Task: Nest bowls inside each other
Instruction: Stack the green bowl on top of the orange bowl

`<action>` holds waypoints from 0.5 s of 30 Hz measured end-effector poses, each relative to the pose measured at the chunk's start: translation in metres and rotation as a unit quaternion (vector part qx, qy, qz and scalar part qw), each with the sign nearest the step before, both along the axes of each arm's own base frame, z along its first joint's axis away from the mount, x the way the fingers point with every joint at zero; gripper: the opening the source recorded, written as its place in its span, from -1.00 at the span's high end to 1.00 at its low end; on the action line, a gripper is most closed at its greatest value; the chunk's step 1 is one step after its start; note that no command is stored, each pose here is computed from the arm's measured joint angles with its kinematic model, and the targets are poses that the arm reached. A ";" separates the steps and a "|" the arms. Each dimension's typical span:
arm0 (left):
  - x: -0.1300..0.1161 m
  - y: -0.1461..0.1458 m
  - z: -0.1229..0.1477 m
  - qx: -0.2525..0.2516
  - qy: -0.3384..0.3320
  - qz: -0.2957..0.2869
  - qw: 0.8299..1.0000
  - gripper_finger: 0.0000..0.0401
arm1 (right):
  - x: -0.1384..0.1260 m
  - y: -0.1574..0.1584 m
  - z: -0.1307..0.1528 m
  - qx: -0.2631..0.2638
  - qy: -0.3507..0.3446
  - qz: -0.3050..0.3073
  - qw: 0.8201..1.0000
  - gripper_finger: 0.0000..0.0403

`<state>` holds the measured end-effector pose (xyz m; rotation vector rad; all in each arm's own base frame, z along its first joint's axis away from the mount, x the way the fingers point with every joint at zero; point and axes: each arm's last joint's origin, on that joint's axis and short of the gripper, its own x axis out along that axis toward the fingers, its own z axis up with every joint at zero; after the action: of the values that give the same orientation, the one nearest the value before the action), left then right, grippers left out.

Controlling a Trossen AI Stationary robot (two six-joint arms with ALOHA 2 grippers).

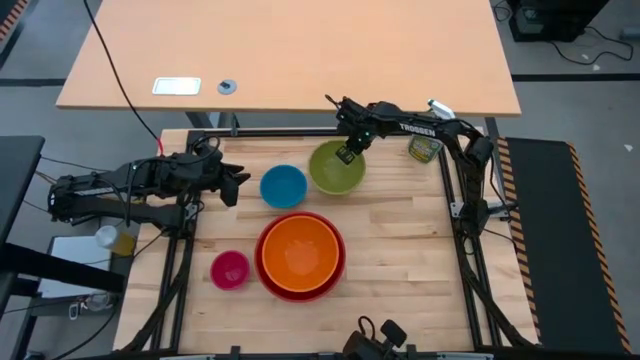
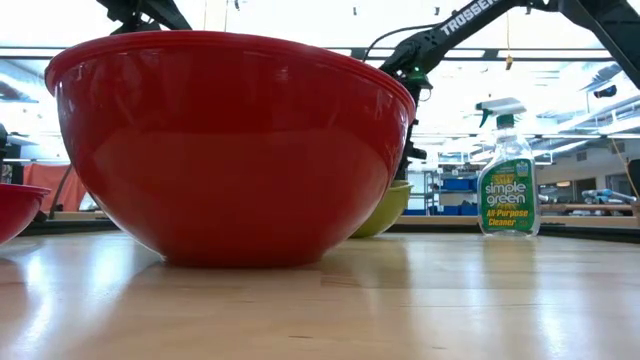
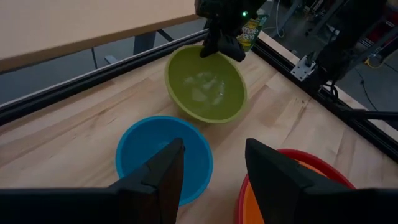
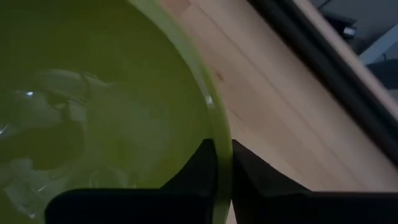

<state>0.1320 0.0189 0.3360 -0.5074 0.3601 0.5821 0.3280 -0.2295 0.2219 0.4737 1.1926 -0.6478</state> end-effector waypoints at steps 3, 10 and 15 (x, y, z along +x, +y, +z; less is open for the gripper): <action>0.000 0.000 0.000 0.000 0.000 0.000 1.000 0.13 | 0.001 -0.001 0.008 -0.002 0.004 0.014 1.000 0.83; 0.000 0.000 0.000 0.001 0.000 0.000 1.000 0.13 | -0.001 0.002 0.015 0.019 0.009 0.037 0.999 0.86; 0.000 0.000 0.000 0.001 0.001 -0.001 1.000 0.13 | -0.002 0.004 0.014 0.036 0.011 0.040 0.999 0.85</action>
<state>0.1320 0.0189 0.3359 -0.5039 0.3612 0.5819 0.3257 -0.2258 0.2363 0.4774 1.2525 -0.5447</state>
